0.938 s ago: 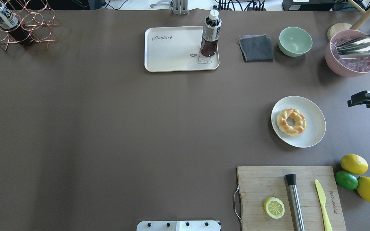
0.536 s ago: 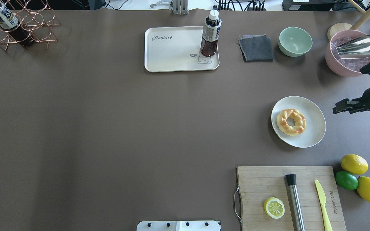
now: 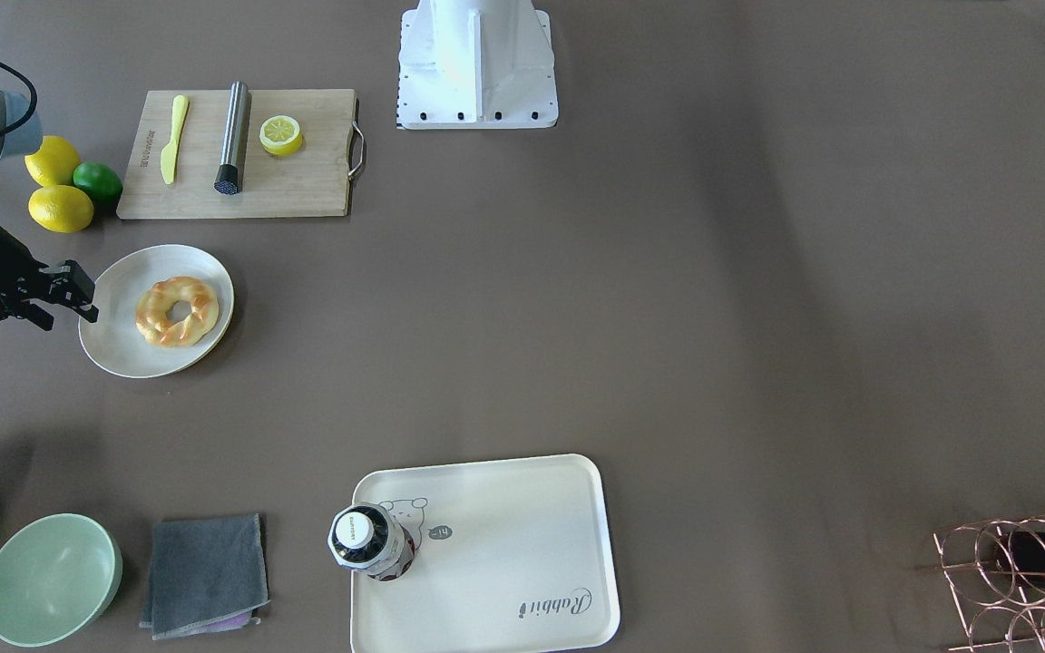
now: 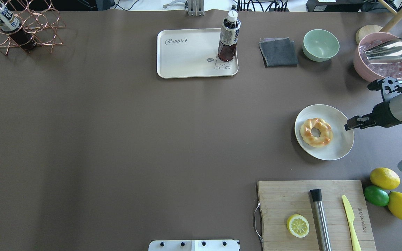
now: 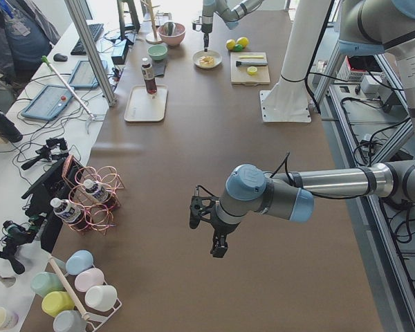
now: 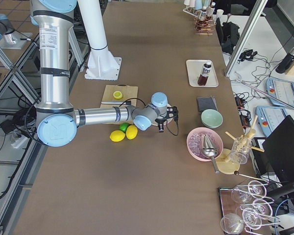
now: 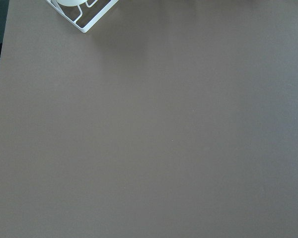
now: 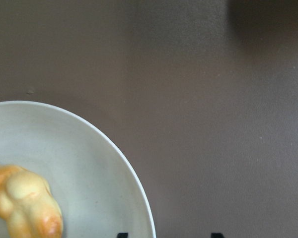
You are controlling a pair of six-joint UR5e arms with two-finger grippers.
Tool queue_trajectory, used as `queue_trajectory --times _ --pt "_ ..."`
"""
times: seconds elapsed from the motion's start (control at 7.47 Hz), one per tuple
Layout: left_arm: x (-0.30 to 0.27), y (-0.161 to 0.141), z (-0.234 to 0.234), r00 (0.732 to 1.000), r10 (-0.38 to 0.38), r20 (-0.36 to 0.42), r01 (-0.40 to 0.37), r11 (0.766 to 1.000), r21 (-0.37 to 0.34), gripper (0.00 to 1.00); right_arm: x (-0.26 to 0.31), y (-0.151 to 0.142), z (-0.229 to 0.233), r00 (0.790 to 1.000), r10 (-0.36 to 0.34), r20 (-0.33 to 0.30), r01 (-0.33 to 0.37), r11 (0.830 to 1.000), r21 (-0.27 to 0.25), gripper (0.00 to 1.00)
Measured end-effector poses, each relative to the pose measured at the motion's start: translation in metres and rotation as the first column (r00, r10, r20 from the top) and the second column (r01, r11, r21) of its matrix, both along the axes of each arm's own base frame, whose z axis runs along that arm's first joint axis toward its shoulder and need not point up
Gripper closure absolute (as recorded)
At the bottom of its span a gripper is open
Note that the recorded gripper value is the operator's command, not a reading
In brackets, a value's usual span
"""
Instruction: Place donut on tray
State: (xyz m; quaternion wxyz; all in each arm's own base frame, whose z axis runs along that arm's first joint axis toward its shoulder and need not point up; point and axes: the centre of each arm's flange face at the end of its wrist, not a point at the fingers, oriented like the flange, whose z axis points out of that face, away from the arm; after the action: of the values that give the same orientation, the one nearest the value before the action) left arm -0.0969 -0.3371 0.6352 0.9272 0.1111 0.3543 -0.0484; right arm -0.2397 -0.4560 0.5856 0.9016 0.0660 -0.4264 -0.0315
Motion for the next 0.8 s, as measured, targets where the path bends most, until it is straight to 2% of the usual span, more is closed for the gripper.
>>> queue_trajectory --times 0.13,0.27,0.8 --pt "0.000 -0.001 0.000 1.000 0.000 0.000 0.000 1.000 0.001 0.03 -0.003 -0.001 0.004 1.000 -0.004 0.005 0.004 1.000 0.004 0.82" --pt "0.000 -0.001 -0.001 1.000 -0.001 0.000 0.001 1.000 0.001 0.03 -0.005 -0.001 0.004 1.000 -0.006 0.009 0.006 1.000 0.007 1.00" --pt "0.000 0.001 0.002 1.000 -0.001 -0.001 0.001 1.000 -0.007 0.03 -0.011 -0.005 -0.009 0.999 -0.005 0.033 0.004 1.000 0.011 1.00"
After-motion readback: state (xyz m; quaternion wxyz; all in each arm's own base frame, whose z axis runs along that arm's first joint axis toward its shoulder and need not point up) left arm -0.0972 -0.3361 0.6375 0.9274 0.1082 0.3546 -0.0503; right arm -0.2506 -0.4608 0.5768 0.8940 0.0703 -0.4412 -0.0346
